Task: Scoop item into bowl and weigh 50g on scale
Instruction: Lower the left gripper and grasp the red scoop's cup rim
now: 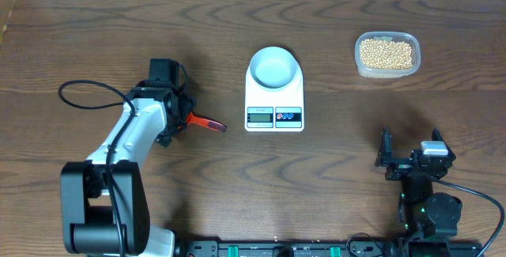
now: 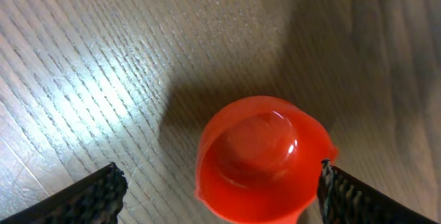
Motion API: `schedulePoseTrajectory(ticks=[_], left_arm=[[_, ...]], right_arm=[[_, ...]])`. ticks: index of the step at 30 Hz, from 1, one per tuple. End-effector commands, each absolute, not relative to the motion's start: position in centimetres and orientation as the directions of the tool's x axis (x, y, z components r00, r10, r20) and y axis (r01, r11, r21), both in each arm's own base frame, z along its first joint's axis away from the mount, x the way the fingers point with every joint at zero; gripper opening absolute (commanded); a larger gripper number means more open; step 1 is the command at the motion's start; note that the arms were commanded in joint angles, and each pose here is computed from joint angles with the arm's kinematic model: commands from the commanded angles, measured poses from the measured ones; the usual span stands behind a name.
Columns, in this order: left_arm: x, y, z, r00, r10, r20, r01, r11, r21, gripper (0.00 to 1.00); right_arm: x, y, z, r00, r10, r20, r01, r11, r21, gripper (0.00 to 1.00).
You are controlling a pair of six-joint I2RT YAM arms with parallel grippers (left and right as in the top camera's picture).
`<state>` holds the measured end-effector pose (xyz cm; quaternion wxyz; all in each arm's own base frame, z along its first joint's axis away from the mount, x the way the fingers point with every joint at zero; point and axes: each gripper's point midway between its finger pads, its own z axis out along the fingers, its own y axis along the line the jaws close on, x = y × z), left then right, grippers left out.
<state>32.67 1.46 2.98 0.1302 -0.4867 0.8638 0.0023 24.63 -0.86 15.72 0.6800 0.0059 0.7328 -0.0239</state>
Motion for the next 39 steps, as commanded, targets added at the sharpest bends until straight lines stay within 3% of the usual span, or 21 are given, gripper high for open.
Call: schedulePoseTrajectory(ticks=[1,4,7,19,24,29,34,39], left_arm=[[32.0,2.0,1.9,-0.484,-0.846,-0.225,-0.855,0.511,-0.083,0.87],[31.9,1.9,1.4,-0.487,-0.846,-0.218,-0.856,0.511,-0.070,0.86],[32.0,1.9,0.8,-0.483,-0.849,-0.213,-0.860,0.506,-0.065,0.78],[32.5,1.9,0.3,-0.472,-0.855,-0.214,-0.865,0.496,-0.076,0.63],[32.2,1.9,-0.3,-0.476,-0.855,-0.206,-0.866,0.496,-0.060,0.62],[32.1,1.9,-0.9,-0.480,-0.855,-0.197,-0.867,0.497,-0.044,0.53],[32.2,1.9,-1.0,-0.479,-0.855,-0.200,-0.867,0.497,-0.050,0.37],[32.4,1.9,-0.9,-0.477,-0.855,-0.203,-0.866,0.497,-0.055,0.31]], right_arm=[[24.6,-1.1,15.7,-0.072,-0.014,-0.997,0.053,0.998,-0.018,0.99],[24.6,-1.1,15.7,-0.072,-0.014,-0.997,0.053,0.998,-0.018,0.99],[24.6,-1.1,15.8,-0.072,-0.014,-0.997,0.053,0.998,-0.018,0.99],[24.6,-1.1,15.7,-0.072,-0.014,-0.997,0.053,0.998,-0.018,0.99],[24.6,-1.1,15.8,-0.072,-0.014,-0.997,0.053,0.998,-0.018,0.99],[24.6,-1.1,15.8,-0.072,-0.014,-0.997,0.053,0.998,-0.018,0.99],[24.6,-1.1,15.7,-0.072,-0.014,-0.997,0.053,0.998,-0.018,0.99],[24.6,-1.1,15.7,-0.072,-0.014,-0.997,0.053,0.998,-0.018,0.99]])
